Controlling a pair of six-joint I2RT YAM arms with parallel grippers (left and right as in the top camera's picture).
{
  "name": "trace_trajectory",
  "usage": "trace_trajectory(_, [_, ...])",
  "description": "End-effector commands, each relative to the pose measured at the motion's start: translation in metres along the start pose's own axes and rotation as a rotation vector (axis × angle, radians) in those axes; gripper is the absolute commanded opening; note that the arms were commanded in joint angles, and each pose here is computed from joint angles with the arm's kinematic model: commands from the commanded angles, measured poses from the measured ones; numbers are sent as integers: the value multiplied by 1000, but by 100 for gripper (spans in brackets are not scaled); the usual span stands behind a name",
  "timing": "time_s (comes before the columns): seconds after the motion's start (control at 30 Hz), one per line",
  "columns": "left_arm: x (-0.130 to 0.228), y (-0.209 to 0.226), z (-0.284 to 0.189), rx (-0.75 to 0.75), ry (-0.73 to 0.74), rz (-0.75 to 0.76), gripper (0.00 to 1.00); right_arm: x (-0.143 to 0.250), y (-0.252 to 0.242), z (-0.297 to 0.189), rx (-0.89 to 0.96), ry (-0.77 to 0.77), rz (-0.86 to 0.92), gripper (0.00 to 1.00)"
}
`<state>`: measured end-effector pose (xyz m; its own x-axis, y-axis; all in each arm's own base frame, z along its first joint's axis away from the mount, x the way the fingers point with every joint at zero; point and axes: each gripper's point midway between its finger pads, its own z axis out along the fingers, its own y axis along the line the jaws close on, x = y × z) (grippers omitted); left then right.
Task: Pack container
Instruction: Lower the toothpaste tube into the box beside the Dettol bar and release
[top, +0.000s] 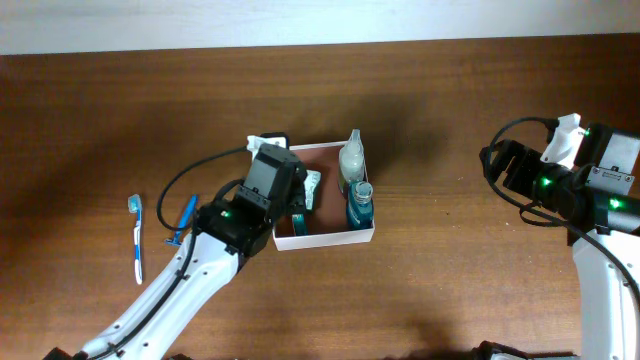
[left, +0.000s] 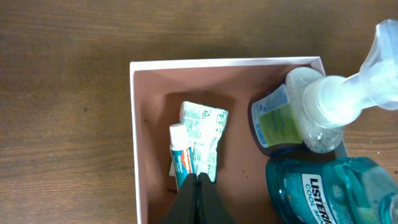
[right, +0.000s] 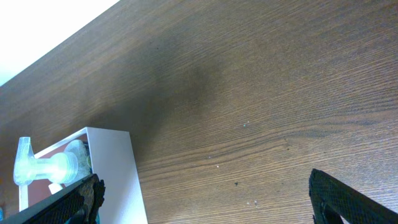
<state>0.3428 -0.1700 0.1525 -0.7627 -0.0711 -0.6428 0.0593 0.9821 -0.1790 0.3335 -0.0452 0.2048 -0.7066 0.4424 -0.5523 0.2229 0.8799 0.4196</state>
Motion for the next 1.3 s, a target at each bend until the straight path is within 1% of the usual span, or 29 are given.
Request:
trace_trajectory(0.0, [5, -5, 17, 4, 25, 14, 1, -7, 0, -3, 6, -19, -7, 98])
trace_trajectory(0.13, [13, -16, 39, 5, 34, 36, 1, -7, 0, -3, 6, -19, -7, 98])
trace_trajectory(0.3, [17, -13, 47, -56, 23, 64, 1, -7, 0, -3, 6, -19, -7, 98])
trace_trajectory(0.5, [25, -14, 64, -68, 42, 72, 1, -7, 0, -3, 6, -19, -7, 98])
trace_trajectory(0.73, [33, -14, 82, -73, 60, 184, 0, -7, 0, -3, 6, -19, -7, 98])
trace_trajectory(0.97, [32, -14, 82, -71, 59, 211, 1, -7, 0, -3, 6, -19, -7, 98])
trace_trajectory(1.13, [35, -14, 89, -70, 67, 293, 1, -7, 0, -3, 6, -19, -7, 99])
trace_trajectory(1.2, [40, -14, 95, -70, 83, 357, 1, -7, 0, -3, 6, -19, -7, 98])
trace_trajectory(1.27, [44, -12, 99, -75, 95, 375, 1, -7, 0, -3, 6, -19, -7, 98])
